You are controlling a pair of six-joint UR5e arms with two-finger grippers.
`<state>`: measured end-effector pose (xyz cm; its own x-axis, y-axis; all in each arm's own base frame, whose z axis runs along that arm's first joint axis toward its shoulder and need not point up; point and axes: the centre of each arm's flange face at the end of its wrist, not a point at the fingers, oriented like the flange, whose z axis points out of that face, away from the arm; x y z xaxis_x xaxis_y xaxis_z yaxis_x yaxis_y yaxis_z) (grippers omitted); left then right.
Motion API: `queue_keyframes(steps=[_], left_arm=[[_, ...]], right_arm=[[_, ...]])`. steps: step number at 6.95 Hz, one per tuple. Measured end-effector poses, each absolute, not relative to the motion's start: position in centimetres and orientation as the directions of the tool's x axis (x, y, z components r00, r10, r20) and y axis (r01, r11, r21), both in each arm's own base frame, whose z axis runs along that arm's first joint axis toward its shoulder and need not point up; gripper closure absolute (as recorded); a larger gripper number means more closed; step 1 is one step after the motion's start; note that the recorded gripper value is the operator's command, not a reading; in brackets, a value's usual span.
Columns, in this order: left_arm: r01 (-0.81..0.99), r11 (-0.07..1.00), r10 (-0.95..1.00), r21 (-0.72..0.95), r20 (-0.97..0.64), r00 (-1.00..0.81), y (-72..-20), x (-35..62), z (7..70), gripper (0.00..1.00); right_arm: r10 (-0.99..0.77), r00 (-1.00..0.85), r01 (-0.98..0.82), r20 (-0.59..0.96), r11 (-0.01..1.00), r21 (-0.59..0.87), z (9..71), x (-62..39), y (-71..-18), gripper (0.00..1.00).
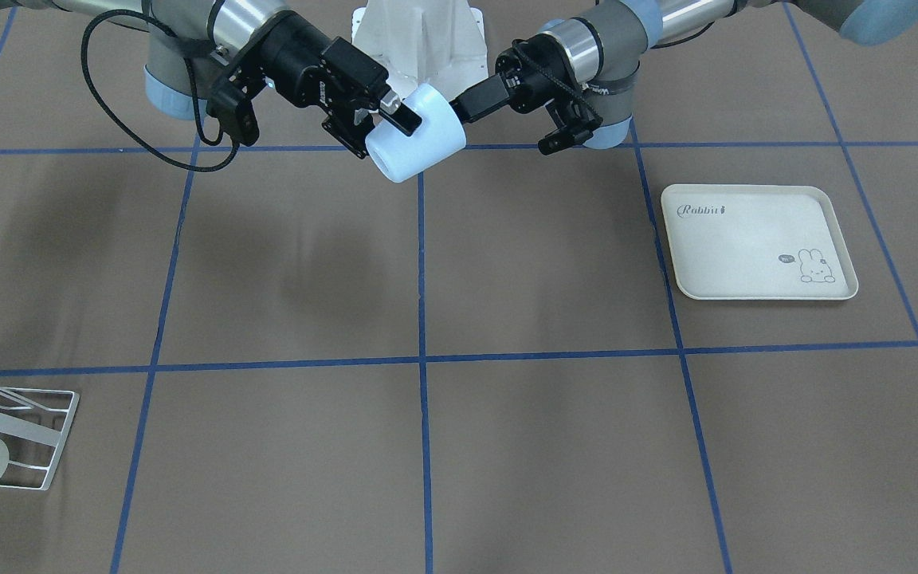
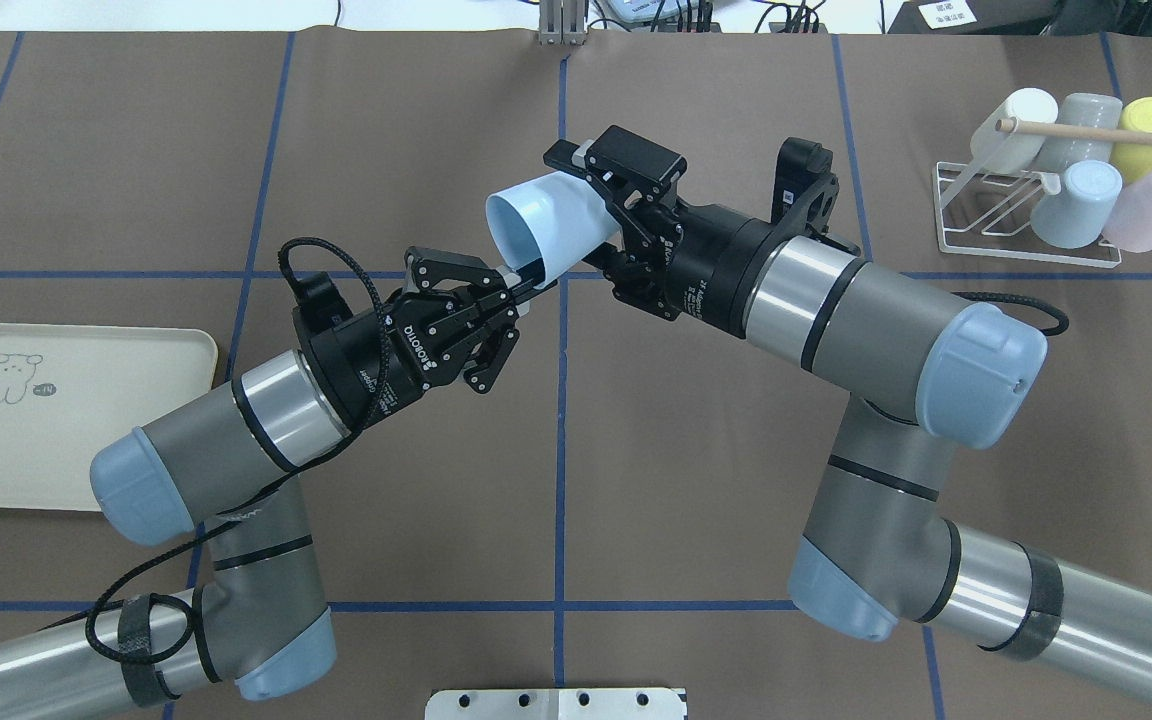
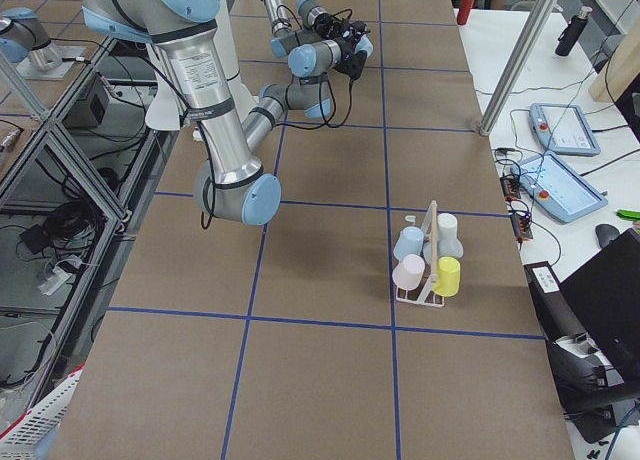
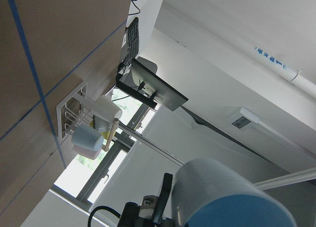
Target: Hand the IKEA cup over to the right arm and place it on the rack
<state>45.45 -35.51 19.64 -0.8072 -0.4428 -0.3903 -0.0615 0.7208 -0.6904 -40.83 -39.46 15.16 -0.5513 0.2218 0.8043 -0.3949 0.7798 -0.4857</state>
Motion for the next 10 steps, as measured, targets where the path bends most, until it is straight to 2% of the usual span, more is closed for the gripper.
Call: queue_keyframes(steps=[1, 2, 3, 4, 8, 10], left_arm=[[-0.065, 0.721, -0.445, -0.69, -0.389, -0.807, -35.4, 45.6, 19.5, 1.0], [-0.068, 0.721, -0.447, -0.689, -0.389, -0.806, -35.2, 45.7, 19.5, 1.0], [-0.069, 0.721, -0.449, -0.689, -0.388, -0.805, -35.2, 45.8, 19.4, 0.48], [-0.07, 0.722, -0.448, -0.689, -0.388, -0.805, -35.2, 45.7, 19.4, 0.0], [-0.061, 0.742, -0.42, -0.667, -0.392, -0.818, -35.0, 44.6, 18.7, 0.0], [-0.049, 0.743, -0.413, -0.668, -0.4, -0.818, -35.3, 44.5, 19.1, 0.0]], right_arm=[[0.222, -0.551, -0.396, 0.805, 0.779, -0.486, 15.2, -40.9, -39.5, 0.0], [0.222, -0.551, -0.396, 0.805, 0.779, -0.486, 15.2, -40.9, -39.5, 0.34], [0.224, -0.552, -0.395, 0.803, 0.778, -0.488, 15.2, -40.9, -39.5, 0.99], [0.229, -0.553, -0.392, 0.801, 0.777, -0.492, 15.2, -40.9, -39.5, 1.0], [0.219, -0.563, -0.399, 0.797, 0.773, -0.494, 15.7, -40.1, -40.0, 1.0], [0.192, -0.551, -0.457, 0.812, 0.745, -0.486, 16.9, -38.8, -42.1, 1.0]])
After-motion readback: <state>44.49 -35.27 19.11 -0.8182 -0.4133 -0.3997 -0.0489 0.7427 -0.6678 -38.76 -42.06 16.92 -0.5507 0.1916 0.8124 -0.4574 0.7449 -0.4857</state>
